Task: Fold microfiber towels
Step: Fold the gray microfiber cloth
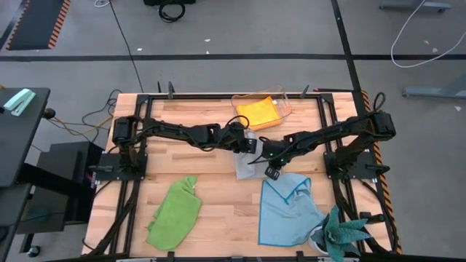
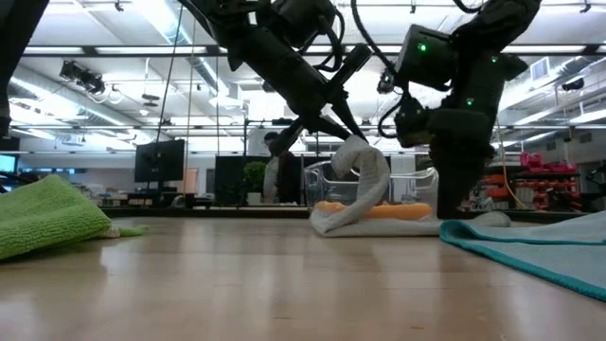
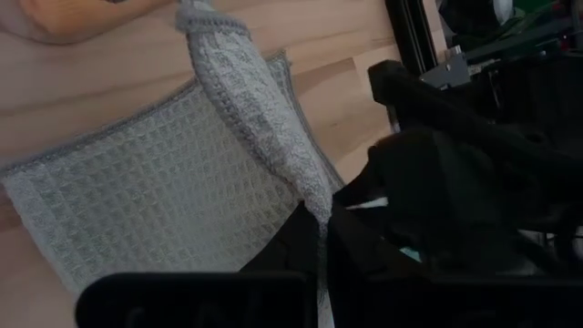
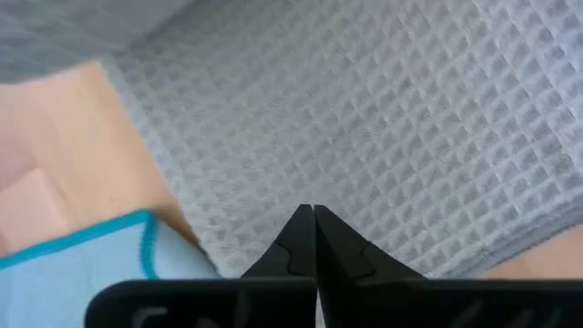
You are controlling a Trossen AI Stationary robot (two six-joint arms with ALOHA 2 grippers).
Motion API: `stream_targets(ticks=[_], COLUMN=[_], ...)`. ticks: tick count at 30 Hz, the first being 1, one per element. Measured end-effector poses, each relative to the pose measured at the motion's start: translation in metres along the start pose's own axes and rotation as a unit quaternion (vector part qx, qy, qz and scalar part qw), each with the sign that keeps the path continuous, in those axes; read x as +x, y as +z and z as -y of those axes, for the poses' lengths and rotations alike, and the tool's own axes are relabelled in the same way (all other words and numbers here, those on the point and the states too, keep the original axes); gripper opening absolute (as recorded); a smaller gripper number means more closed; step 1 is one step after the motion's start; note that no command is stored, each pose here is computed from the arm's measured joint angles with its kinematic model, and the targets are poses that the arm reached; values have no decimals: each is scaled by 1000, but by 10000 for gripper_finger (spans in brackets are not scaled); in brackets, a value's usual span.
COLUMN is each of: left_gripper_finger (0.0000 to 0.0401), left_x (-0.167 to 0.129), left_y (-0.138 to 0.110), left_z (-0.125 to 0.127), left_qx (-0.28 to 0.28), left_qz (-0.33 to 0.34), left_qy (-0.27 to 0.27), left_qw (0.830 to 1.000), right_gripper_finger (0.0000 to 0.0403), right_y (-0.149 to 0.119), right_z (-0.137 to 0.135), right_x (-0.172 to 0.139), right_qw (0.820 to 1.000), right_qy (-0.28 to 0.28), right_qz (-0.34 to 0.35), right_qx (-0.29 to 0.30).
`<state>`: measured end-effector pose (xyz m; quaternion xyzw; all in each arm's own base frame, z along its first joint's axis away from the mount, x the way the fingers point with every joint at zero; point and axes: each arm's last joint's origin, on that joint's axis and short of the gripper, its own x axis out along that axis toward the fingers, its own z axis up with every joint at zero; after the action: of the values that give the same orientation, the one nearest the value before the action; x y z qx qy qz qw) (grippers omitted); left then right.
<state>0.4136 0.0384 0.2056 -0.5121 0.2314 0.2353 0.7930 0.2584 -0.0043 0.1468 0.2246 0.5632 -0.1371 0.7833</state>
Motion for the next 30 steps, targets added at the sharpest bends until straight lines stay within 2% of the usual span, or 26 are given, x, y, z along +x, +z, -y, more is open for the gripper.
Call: stream_targets(ticks=[10,20,30], left_gripper_finger=[11,11,11], left_x=[0,3,30], left_y=[0,-3,-14], left_z=[0,2,10], left_qx=[-5,-17,-28], left_qz=[0,6,-15], left_qy=[-1,-13,-42], left_qw=[1000,1000,999], right_gripper_finger=[0,0,0], right_y=[-9,-25,-31], right_z=[4,13,17], right_x=[-30,-85,-96], right_qw=[1000,998,998], right_qy=[-1,-3,-9], right_qz=[-4,59,69], right_qx=[-11,0,0])
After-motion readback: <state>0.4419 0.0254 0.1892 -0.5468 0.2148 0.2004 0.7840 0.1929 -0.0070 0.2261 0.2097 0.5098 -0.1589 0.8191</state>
